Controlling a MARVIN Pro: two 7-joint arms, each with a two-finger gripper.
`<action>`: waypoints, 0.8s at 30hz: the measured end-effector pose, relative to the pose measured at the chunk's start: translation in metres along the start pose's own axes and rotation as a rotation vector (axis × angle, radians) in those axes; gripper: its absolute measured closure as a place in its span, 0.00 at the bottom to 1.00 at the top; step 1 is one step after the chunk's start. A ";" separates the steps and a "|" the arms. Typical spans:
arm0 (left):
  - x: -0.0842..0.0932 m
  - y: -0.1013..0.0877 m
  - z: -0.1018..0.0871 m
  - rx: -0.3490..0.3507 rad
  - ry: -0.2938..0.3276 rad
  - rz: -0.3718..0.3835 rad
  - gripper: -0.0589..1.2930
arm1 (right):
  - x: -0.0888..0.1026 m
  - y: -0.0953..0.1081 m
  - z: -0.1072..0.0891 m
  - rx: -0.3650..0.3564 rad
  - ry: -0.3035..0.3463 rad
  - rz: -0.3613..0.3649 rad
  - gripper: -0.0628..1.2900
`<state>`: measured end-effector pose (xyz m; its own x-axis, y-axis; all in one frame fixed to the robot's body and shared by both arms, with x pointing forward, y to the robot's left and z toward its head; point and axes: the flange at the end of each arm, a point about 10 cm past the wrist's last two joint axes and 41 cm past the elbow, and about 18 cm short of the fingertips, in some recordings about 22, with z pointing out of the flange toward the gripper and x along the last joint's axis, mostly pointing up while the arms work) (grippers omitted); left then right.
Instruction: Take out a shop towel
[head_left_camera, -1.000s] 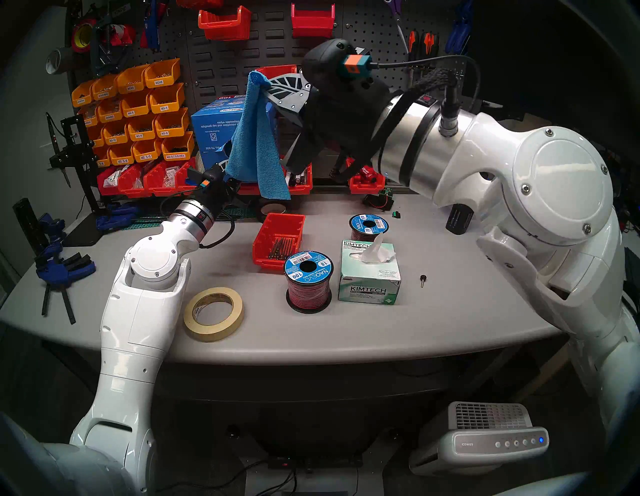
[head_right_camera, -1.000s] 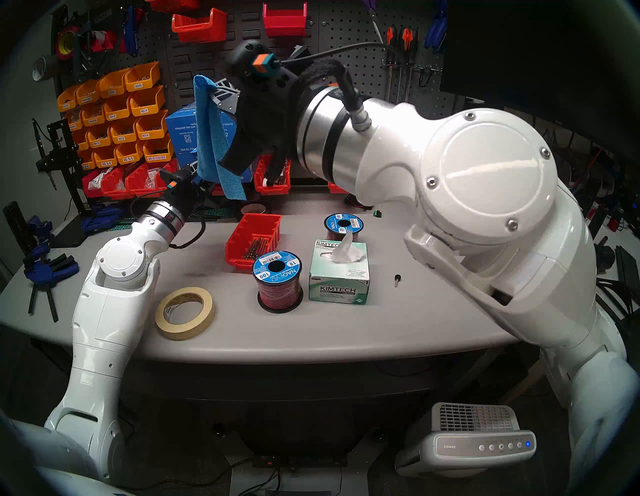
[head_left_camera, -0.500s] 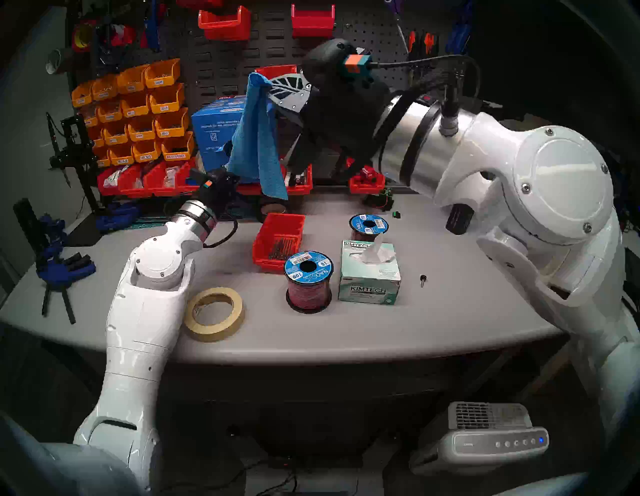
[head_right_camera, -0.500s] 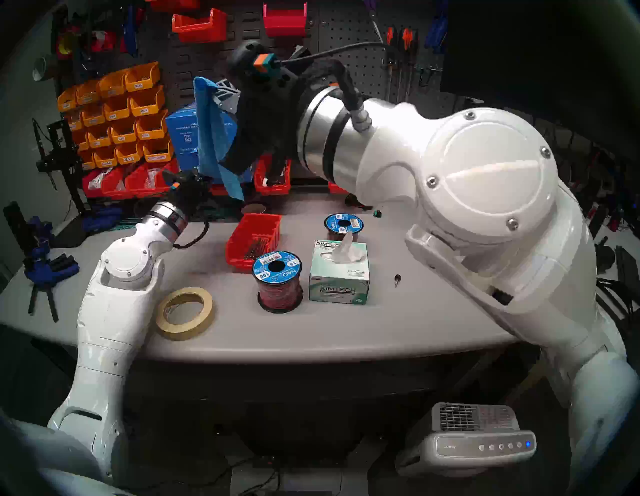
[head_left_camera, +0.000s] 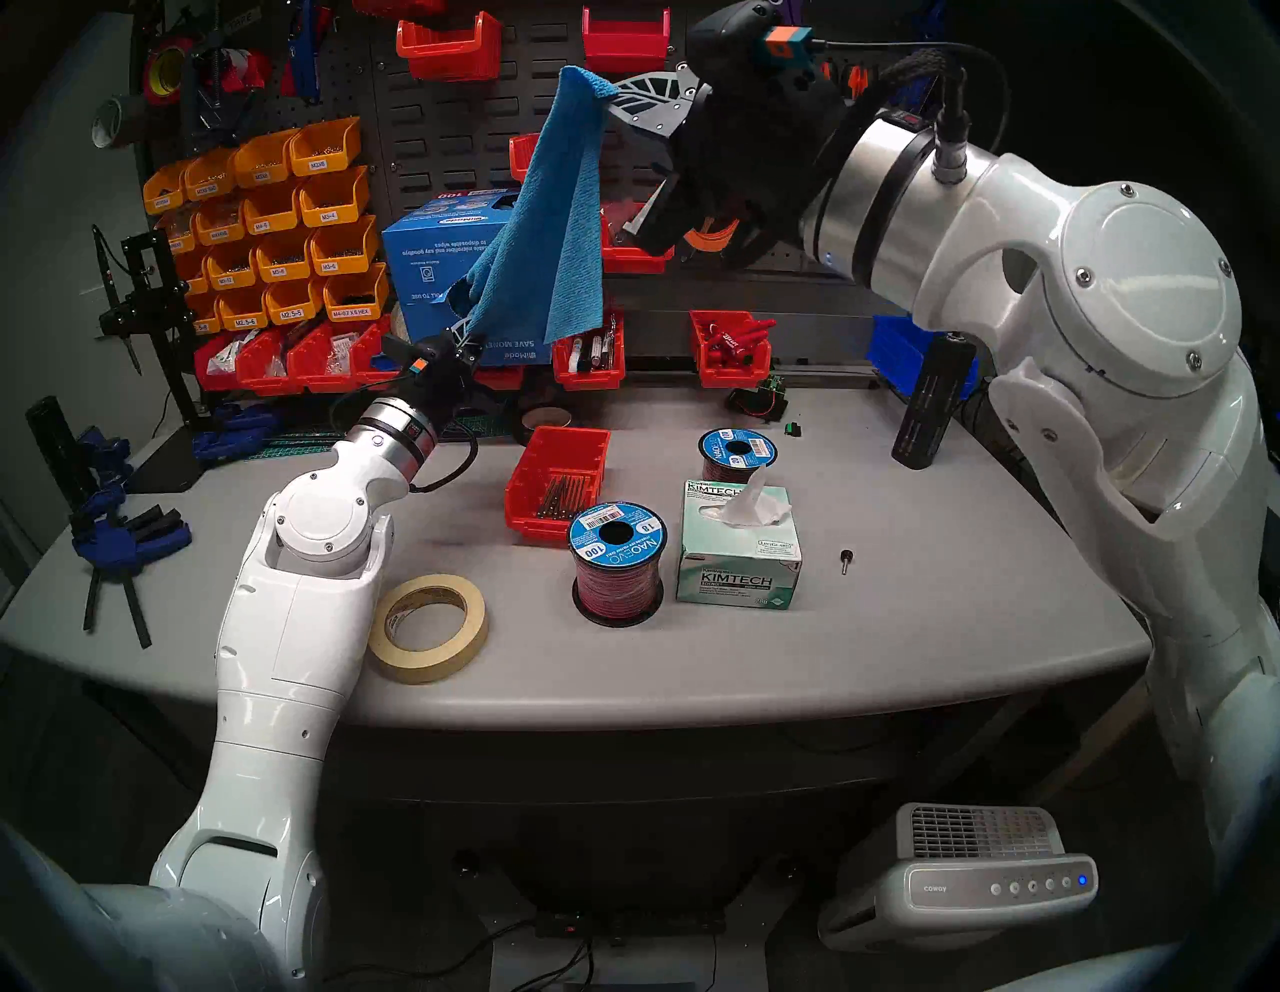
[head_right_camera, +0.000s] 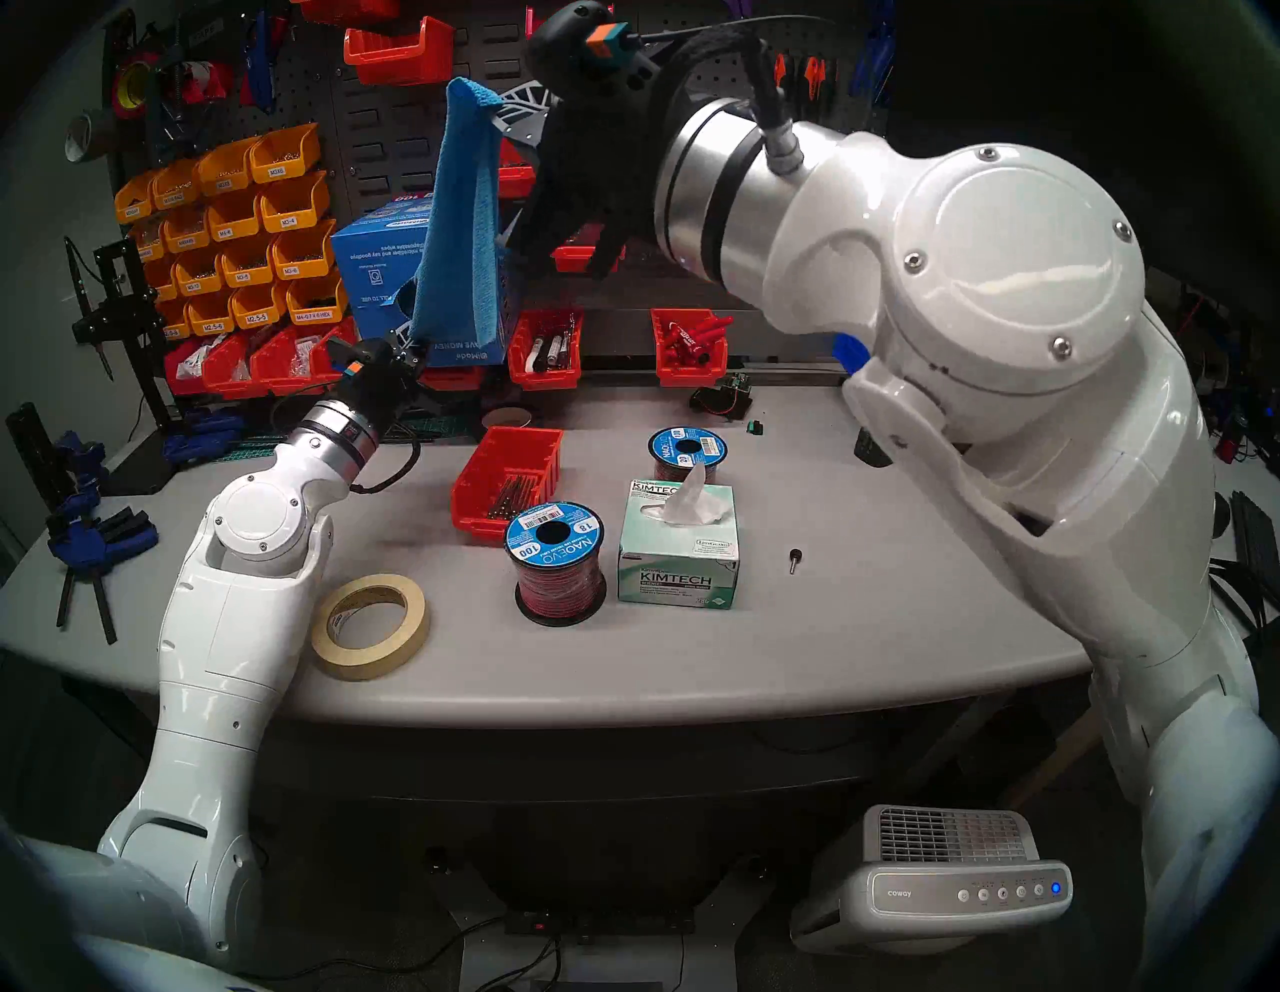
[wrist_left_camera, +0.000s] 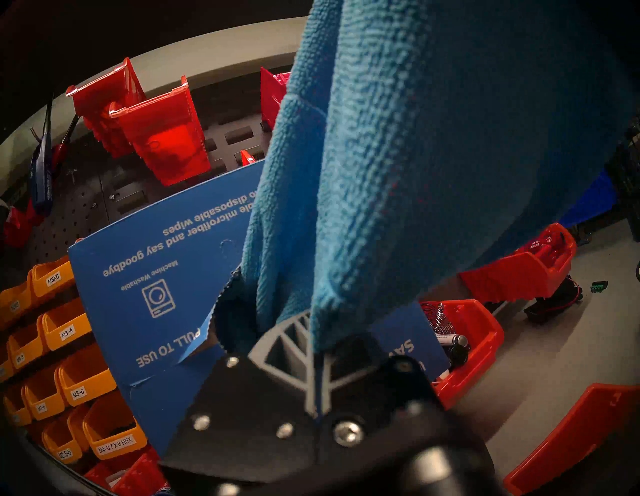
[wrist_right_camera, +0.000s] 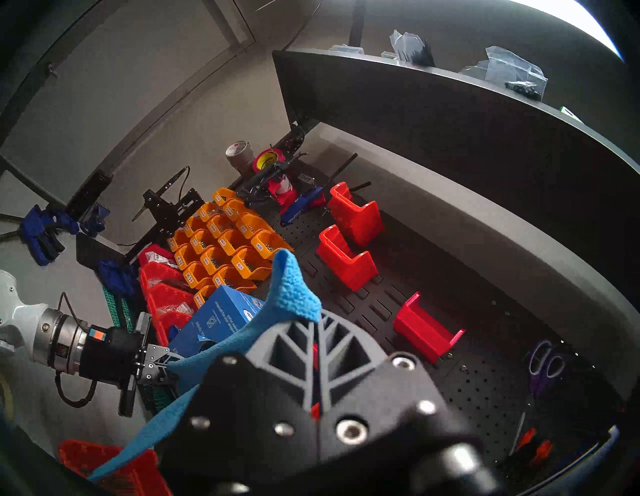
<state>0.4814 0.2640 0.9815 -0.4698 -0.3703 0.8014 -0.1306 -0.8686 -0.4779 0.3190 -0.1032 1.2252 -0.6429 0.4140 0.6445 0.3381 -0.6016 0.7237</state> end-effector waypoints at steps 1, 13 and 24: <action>0.001 0.000 0.000 0.000 0.003 0.001 0.97 | 0.000 0.005 0.000 -0.007 -0.003 -0.002 0.98; 0.008 -0.004 0.003 0.004 0.036 0.016 0.97 | 0.003 0.039 0.004 -0.009 -0.025 -0.016 0.98; 0.006 -0.004 0.006 0.003 0.033 0.013 0.97 | 0.004 0.047 0.007 0.003 -0.056 -0.012 0.98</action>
<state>0.4839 0.2634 0.9904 -0.4999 -0.3704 0.7828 -0.1219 -0.8648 -0.4871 0.3370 -0.1246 1.2639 -0.6078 0.4587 0.6482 0.3326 -0.5942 0.7323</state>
